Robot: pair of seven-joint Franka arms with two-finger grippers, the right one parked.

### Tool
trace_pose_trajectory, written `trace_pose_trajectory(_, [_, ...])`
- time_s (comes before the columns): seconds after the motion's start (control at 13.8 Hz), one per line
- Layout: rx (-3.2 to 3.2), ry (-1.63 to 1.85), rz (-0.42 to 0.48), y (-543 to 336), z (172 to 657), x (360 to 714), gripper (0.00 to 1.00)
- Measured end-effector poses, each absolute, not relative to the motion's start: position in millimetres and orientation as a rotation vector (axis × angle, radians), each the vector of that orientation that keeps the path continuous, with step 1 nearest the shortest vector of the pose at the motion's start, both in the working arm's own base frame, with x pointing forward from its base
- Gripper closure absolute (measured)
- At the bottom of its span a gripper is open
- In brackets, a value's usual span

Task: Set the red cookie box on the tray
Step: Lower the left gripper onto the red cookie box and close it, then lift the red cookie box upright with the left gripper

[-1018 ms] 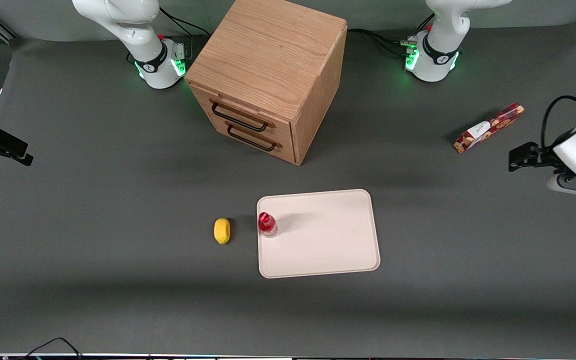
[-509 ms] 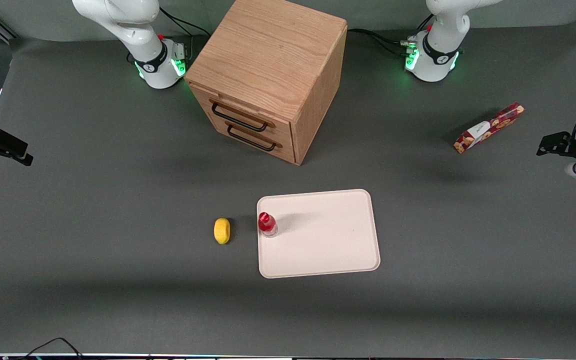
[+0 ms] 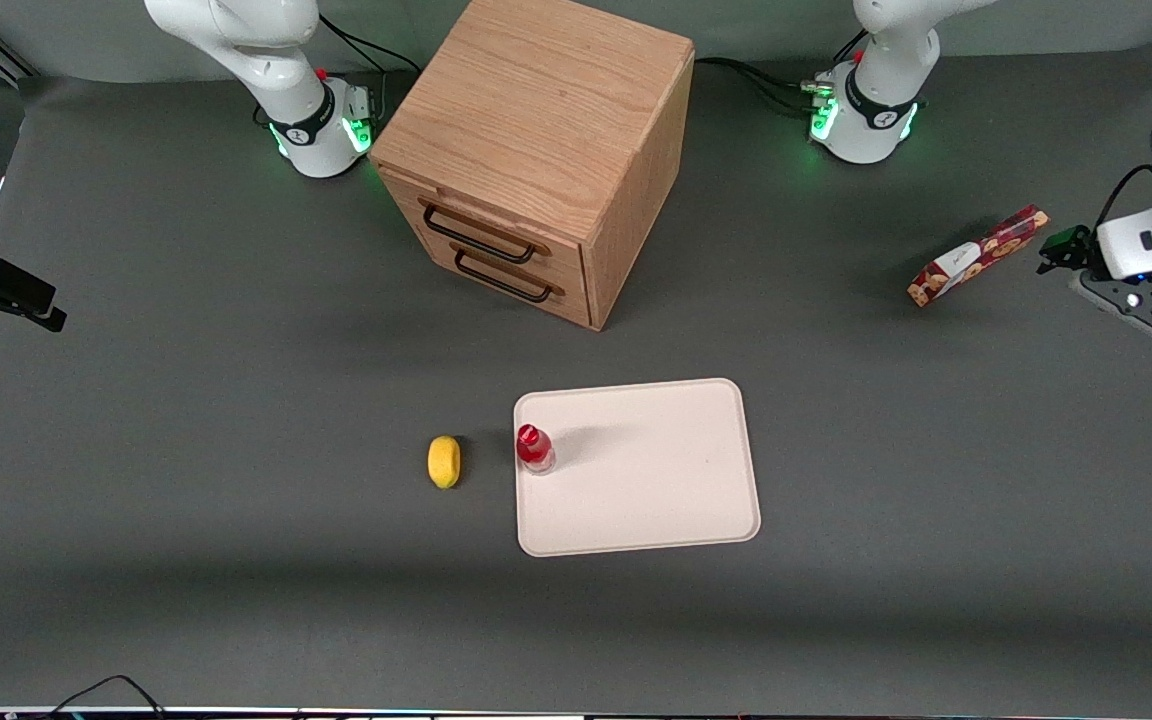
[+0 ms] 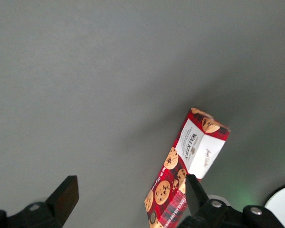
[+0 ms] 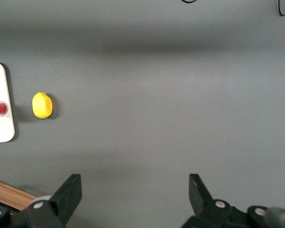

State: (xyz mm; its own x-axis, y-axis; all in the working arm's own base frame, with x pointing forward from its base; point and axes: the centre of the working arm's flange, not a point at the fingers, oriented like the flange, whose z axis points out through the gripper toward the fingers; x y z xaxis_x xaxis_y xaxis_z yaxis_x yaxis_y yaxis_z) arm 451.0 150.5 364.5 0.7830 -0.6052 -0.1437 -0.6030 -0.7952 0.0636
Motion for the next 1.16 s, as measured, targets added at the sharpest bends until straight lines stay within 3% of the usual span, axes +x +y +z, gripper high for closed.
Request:
trace_pose_trajectory(0.65, [2.943,-1.024,-0.183,163.1,281.7,349.8,0.0])
trace_pose_trajectory(1.16, [2.922,-1.019,-0.195,159.5,257.1,323.9,0.0])
